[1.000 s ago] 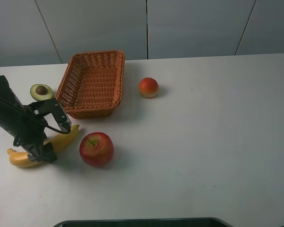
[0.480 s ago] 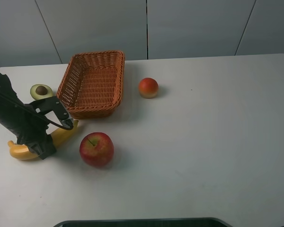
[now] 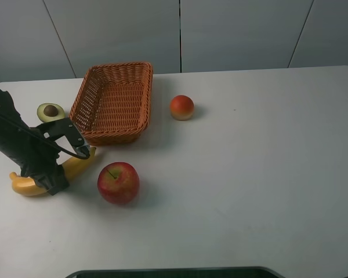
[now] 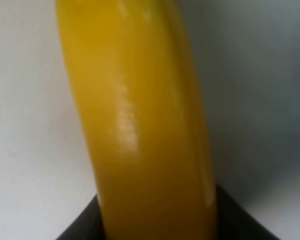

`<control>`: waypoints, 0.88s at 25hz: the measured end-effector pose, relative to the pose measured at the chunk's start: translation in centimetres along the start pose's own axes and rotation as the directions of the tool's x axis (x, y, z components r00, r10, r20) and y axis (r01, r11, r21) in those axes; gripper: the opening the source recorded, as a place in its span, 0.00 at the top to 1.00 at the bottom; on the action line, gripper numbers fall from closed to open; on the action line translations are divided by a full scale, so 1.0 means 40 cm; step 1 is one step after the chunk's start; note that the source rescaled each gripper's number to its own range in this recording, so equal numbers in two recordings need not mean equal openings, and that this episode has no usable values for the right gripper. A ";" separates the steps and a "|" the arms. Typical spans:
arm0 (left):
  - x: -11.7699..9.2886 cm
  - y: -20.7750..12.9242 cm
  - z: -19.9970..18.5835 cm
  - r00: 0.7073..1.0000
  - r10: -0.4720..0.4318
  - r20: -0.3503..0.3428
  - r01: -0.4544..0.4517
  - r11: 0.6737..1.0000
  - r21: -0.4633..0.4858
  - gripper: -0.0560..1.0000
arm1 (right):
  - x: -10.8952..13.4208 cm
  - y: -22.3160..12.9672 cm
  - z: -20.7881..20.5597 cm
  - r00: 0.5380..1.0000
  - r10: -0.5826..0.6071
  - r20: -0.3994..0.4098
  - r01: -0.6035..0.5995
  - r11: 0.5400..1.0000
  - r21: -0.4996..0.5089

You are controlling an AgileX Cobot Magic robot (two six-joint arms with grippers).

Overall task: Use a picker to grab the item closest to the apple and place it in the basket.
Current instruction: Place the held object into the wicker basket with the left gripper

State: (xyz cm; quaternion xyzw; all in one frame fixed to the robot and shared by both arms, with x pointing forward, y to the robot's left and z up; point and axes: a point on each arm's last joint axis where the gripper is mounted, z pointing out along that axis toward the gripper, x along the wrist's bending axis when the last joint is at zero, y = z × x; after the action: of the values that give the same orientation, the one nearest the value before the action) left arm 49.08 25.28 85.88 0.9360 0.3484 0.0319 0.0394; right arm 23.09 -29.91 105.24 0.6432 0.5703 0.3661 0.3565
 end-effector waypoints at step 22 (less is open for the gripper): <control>-0.035 -0.029 -0.134 0.999 -0.014 0.033 0.013 1.000 0.015 0.94 | 0.000 0.000 0.000 1.000 0.000 0.000 0.000 1.000 0.000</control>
State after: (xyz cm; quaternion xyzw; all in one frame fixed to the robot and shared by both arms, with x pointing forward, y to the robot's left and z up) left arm 46.81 25.54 91.05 0.9342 0.3543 0.0135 0.0385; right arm 23.09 -29.91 105.24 0.6432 0.5703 0.3661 0.3565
